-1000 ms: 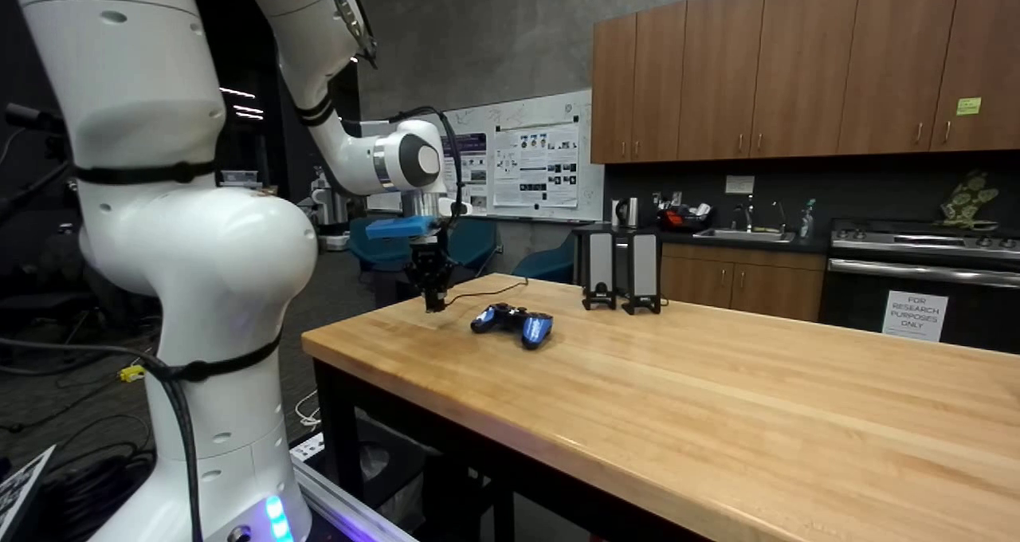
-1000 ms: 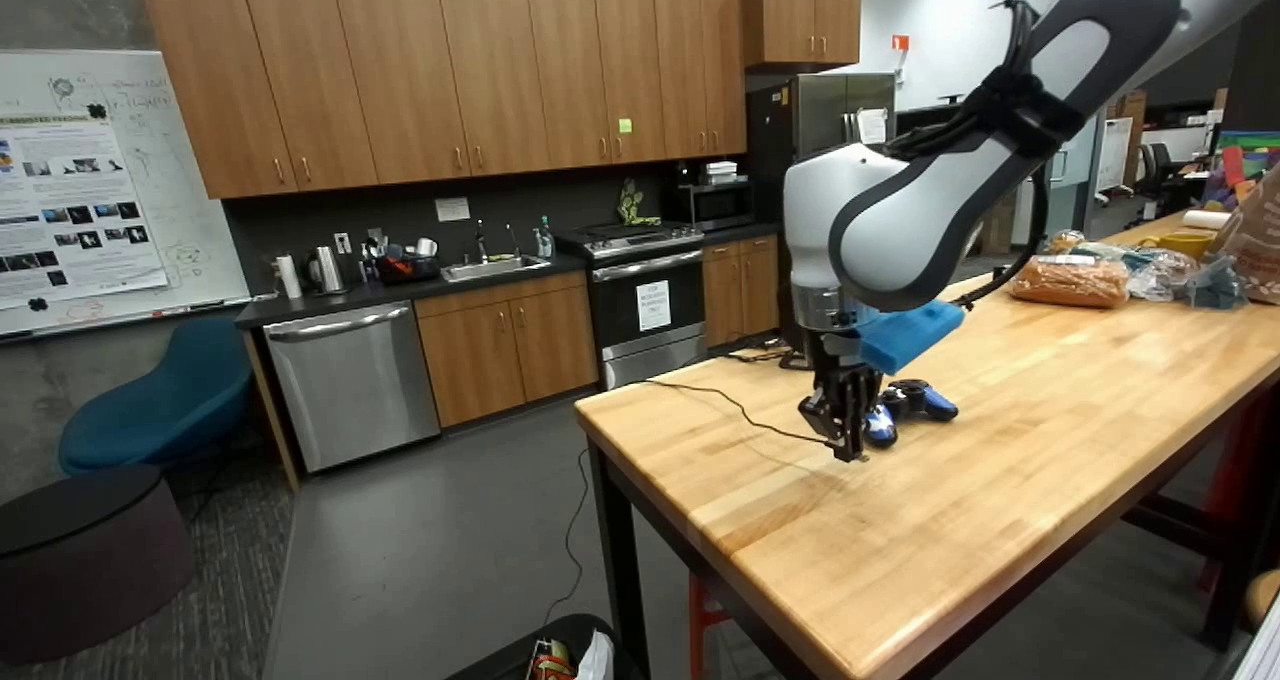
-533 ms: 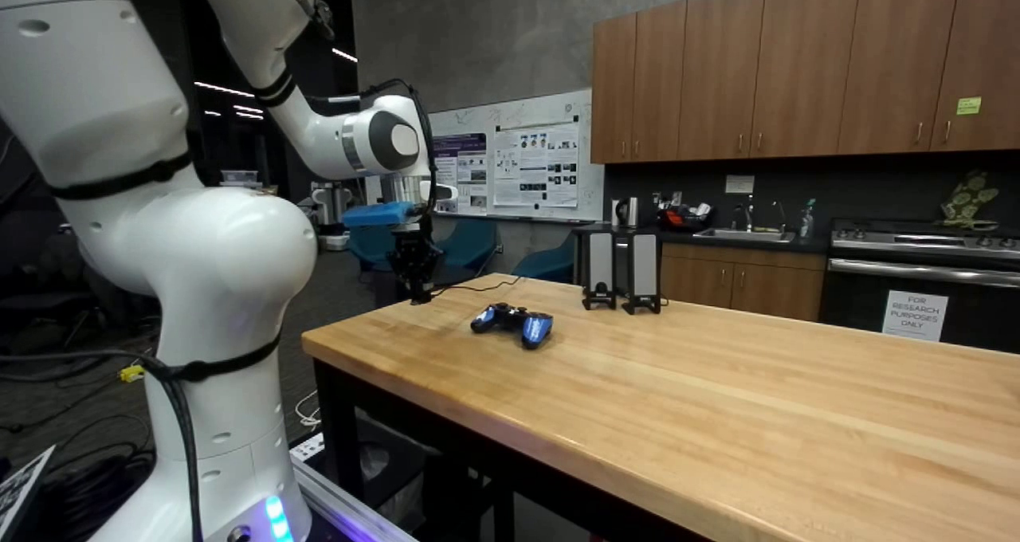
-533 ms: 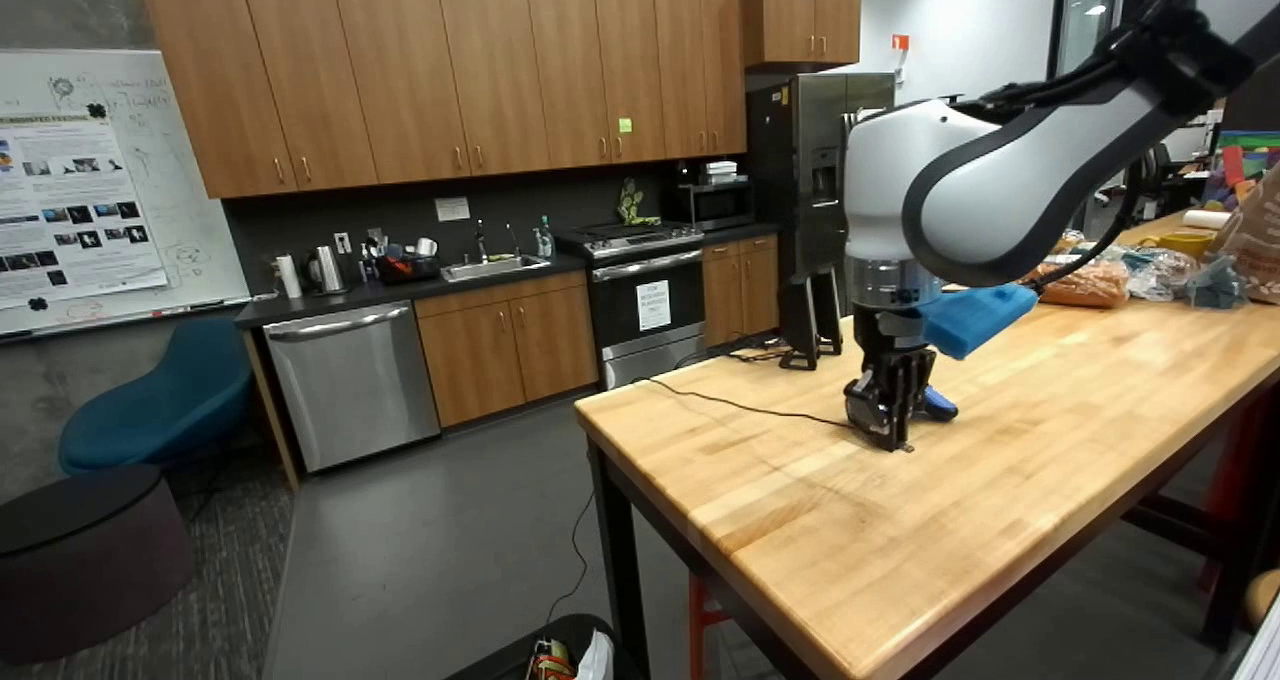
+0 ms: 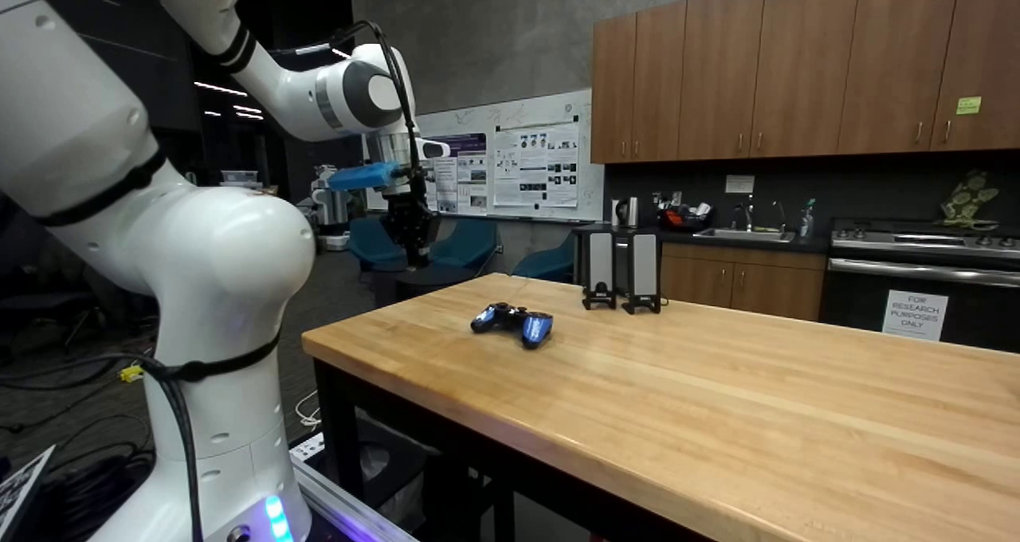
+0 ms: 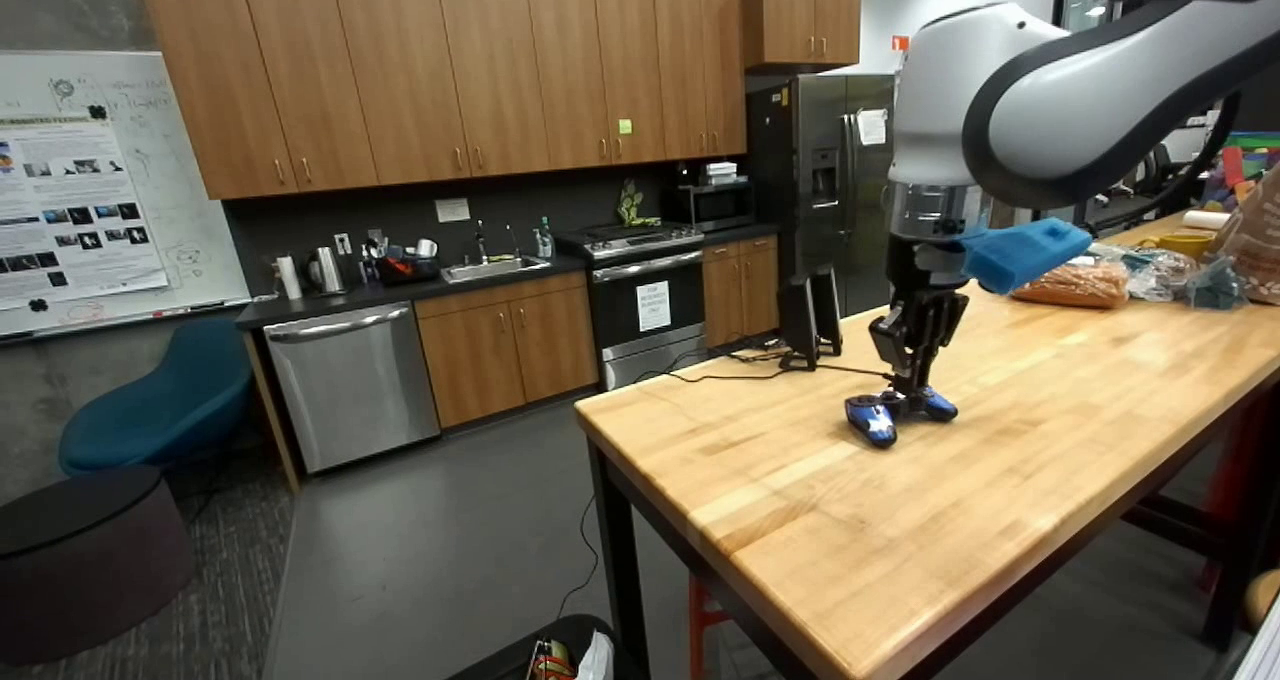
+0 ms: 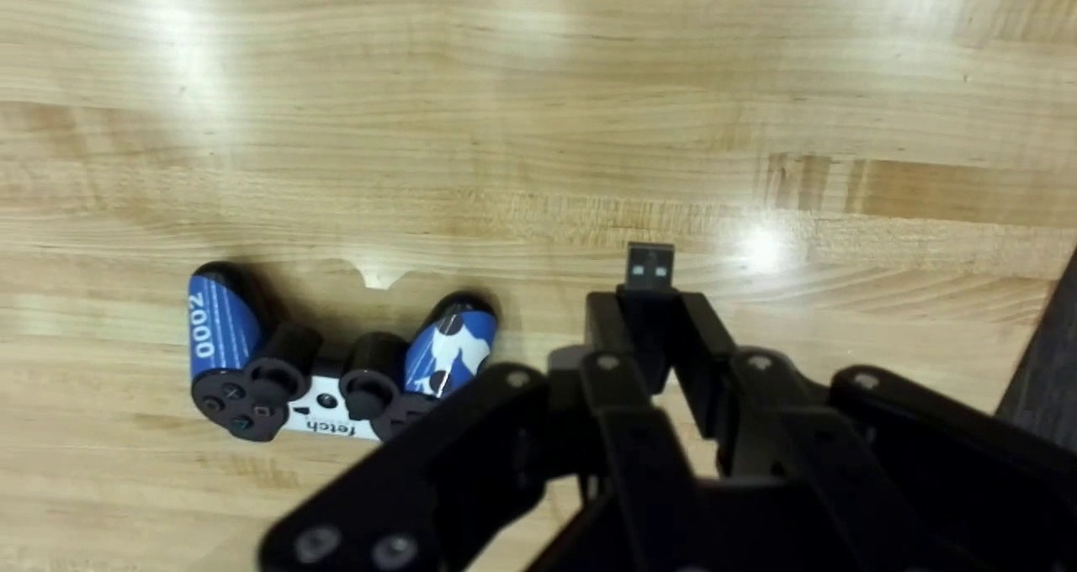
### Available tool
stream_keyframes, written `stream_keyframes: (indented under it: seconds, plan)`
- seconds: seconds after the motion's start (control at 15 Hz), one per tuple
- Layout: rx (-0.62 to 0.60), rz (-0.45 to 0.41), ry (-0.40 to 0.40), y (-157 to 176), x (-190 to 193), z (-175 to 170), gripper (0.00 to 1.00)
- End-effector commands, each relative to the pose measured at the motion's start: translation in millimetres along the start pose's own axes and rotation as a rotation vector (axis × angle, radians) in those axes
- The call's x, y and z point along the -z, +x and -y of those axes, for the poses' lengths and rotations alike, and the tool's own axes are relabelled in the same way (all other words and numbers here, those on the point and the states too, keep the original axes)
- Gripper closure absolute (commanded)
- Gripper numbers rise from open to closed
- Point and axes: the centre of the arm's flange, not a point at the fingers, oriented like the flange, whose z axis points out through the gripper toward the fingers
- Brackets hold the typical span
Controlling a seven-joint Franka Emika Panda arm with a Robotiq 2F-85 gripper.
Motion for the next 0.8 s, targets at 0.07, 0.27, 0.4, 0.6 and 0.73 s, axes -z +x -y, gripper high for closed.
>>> stream_keyframes:
  seconds: [0.07,0.27,0.4,0.6,0.73]
  plan:
    - [-0.039,-0.020,0.005,-31,14,-17,0.95]
    - [-0.008,0.079,-0.055,-28,18,-18,0.95]
    - [0.022,0.176,-0.096,-32,12,-14,0.95]
    - [0.056,0.297,-0.132,-37,-5,-9,0.95]
    - [0.080,0.375,-0.144,-32,-22,-7,0.95]
